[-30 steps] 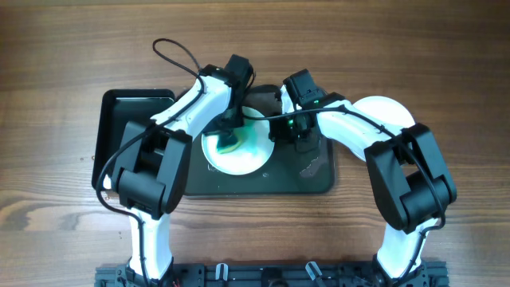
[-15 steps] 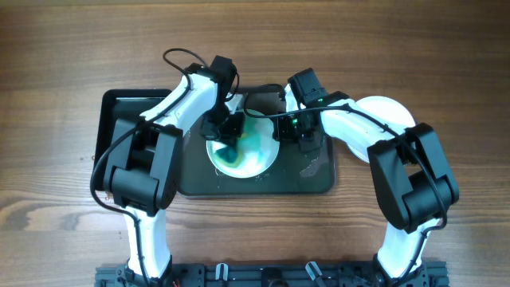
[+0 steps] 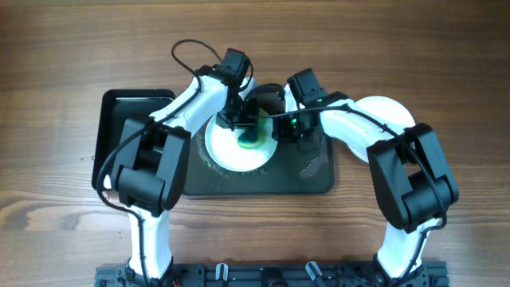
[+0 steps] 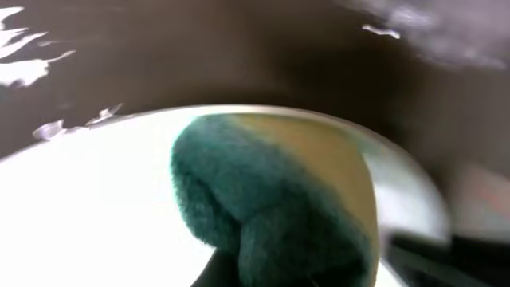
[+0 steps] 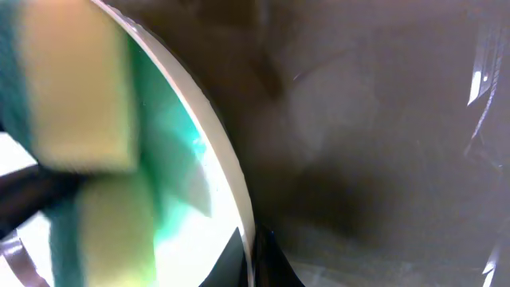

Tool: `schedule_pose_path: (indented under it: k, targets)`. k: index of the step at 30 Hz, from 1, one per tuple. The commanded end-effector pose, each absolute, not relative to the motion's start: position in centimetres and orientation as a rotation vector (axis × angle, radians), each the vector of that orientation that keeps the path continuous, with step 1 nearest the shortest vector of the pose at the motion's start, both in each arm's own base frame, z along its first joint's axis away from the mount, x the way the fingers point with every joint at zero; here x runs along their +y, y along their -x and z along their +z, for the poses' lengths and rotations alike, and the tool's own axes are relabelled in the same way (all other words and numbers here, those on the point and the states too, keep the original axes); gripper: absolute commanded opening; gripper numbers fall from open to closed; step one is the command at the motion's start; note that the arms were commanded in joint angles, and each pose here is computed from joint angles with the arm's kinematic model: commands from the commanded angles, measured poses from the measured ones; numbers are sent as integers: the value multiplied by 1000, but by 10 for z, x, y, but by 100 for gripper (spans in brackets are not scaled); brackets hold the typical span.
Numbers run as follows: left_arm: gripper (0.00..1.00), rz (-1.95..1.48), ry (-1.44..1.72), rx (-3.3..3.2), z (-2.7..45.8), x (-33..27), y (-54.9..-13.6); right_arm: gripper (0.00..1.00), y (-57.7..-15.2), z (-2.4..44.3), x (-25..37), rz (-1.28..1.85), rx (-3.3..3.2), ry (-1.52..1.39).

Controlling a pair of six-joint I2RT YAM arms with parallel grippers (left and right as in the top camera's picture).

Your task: Clean dirty plates on tray and stack at the side

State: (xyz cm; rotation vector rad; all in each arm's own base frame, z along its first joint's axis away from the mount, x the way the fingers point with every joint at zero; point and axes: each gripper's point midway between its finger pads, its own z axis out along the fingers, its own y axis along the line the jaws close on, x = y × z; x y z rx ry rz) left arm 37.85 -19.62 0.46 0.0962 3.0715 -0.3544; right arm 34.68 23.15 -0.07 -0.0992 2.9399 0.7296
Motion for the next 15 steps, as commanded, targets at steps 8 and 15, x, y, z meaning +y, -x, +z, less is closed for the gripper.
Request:
schedule_pose_path:
  k: [8,15]
  targets:
    - [4,426,274,2826,56,-90,-405,4,-335,-25,216,612,3014,58]
    - [4,79,344,2904,102,-102,-381,4,-333,-25,216,614,3019,64]
